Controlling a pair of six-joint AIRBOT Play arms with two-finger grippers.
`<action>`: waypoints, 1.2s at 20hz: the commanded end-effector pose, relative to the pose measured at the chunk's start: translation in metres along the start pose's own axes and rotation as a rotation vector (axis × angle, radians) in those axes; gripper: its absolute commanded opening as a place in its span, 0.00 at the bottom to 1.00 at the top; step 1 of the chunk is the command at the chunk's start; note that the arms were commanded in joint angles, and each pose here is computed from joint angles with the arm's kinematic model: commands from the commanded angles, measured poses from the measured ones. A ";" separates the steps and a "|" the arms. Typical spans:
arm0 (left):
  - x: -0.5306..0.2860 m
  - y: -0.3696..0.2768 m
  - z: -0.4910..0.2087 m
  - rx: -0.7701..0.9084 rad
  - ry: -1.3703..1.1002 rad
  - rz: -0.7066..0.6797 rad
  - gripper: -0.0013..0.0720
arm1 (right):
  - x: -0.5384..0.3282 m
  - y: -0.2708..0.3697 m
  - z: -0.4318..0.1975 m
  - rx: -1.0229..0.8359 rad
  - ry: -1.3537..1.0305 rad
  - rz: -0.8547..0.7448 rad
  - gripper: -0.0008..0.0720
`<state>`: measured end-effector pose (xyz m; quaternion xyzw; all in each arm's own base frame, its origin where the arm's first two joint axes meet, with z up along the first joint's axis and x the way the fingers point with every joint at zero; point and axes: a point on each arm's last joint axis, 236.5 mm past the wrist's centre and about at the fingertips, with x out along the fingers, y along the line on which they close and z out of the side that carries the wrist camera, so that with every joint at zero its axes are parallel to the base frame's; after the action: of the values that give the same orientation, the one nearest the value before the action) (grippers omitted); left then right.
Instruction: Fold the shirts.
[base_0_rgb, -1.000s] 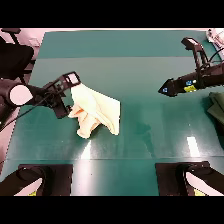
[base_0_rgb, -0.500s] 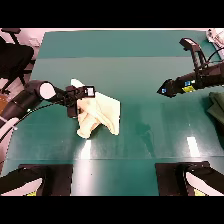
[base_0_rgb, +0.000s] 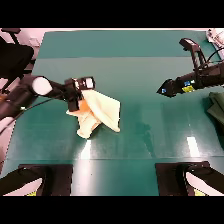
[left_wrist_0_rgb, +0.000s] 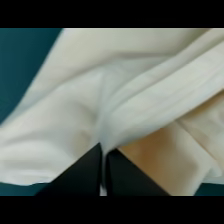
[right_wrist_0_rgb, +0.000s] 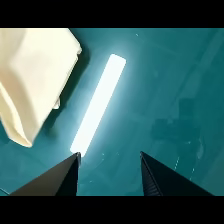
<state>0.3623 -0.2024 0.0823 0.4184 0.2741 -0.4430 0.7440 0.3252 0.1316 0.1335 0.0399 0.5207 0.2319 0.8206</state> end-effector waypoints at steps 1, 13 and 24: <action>-0.087 0.046 0.056 0.022 -0.164 0.233 0.05 | 0.008 -0.001 -0.002 0.009 0.025 0.009 0.63; -0.201 0.103 0.080 0.077 -0.230 0.607 0.05 | 0.137 0.051 -0.060 0.376 0.129 0.406 0.63; -0.201 0.107 0.066 0.112 -0.154 0.627 0.05 | 0.239 0.096 -0.095 -0.811 0.283 0.106 0.63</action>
<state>0.3684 -0.1484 0.3141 0.4831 0.0448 -0.2392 0.8411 0.2846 0.2885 -0.0620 -0.1430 0.5363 0.4452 0.7027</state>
